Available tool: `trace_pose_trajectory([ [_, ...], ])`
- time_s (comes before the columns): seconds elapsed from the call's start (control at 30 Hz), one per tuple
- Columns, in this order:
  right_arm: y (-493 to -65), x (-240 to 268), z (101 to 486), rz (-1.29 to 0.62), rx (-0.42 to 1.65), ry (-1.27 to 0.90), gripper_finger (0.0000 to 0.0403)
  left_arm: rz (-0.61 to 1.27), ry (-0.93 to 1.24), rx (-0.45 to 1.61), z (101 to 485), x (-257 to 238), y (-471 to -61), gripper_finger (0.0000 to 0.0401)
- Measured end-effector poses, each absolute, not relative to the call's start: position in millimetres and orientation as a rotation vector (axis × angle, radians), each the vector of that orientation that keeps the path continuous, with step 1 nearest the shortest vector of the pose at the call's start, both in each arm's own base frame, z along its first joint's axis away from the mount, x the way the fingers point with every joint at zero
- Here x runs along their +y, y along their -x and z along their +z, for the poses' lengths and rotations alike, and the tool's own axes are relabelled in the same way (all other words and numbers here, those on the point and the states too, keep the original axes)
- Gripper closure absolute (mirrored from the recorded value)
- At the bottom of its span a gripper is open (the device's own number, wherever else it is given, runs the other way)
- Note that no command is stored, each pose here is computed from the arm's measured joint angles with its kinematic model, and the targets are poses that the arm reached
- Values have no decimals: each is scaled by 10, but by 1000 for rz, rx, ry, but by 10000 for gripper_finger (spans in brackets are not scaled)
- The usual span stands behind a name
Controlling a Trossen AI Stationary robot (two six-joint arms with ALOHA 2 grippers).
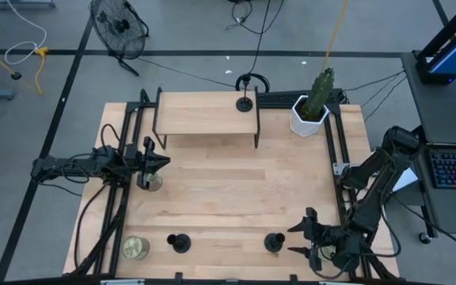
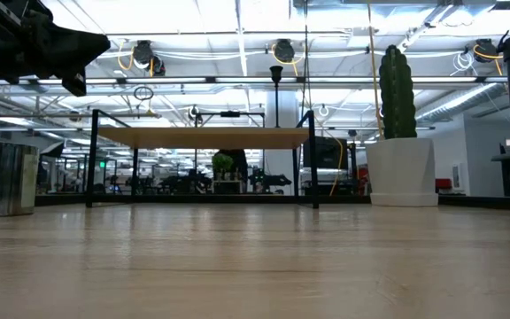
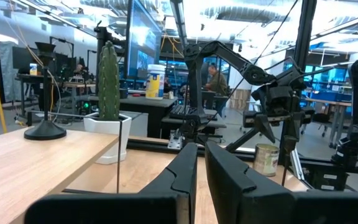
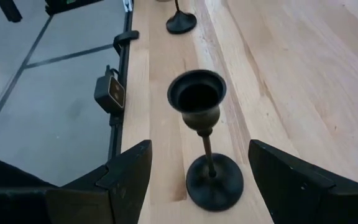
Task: Pick & Place candle stick holders
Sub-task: Align the right black candle holder with the other black candle holder on the shelf
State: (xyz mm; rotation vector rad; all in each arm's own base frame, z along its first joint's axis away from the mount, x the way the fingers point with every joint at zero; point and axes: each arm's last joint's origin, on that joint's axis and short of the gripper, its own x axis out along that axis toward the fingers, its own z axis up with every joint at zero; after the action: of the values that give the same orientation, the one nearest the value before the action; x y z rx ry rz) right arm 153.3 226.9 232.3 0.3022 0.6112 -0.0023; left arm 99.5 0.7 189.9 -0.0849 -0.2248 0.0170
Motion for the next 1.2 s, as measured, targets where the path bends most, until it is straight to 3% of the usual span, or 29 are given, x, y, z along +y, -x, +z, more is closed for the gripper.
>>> trace_pose_trajectory([
  [1.2, -1550, 2257, 2322, -9, 609, -301, 140, 17, 85, -225, 1899, 7, -995, 364],
])
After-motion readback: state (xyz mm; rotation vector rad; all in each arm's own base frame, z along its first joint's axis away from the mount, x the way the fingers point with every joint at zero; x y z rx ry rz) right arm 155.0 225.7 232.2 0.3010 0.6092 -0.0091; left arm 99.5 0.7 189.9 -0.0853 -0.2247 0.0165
